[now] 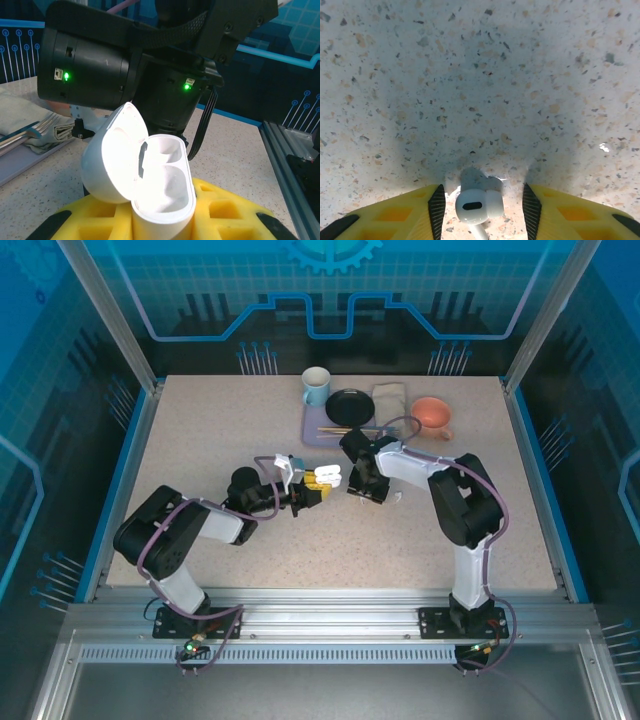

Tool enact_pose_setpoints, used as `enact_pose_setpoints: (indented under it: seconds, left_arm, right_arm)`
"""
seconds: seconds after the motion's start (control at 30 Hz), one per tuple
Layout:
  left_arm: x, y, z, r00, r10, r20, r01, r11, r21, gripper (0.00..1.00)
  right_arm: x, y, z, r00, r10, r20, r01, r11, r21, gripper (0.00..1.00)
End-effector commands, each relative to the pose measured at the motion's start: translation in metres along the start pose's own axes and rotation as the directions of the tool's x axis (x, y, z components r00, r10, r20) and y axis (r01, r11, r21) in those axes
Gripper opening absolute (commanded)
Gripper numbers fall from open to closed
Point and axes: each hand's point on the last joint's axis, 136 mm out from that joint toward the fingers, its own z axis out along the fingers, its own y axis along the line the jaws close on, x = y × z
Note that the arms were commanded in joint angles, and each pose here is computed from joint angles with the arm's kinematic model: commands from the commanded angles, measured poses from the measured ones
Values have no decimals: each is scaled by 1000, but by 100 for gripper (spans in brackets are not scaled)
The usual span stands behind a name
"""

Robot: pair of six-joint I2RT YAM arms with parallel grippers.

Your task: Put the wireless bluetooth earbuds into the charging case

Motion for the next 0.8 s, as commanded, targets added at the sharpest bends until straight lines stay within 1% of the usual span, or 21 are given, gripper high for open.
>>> enact_pose_setpoints:
  seconds: [0.0, 0.27, 0.6, 0.77]
  left_arm:
    - [-16, -7, -2, 999, 29, 34, -30, 999, 31, 0]
    - [-15, -7, -2, 999, 25, 28, -26, 999, 31, 0]
    - [-15, -7, -1, 1000, 16, 24, -17, 999, 37, 0]
    - [-15, -7, -1, 1000, 12, 21, -13, 999, 38, 0]
  right_arm:
    - [5, 6, 4, 1000, -8, -11, 8, 1000, -2, 47]
    - [6, 5, 8, 1000, -8, -13, 8, 1000, -3, 43]
    - [4, 5, 8, 1000, -19, -6, 19, 1000, -14, 34]
    - [2, 5, 8, 1000, -19, -5, 19, 1000, -21, 33]
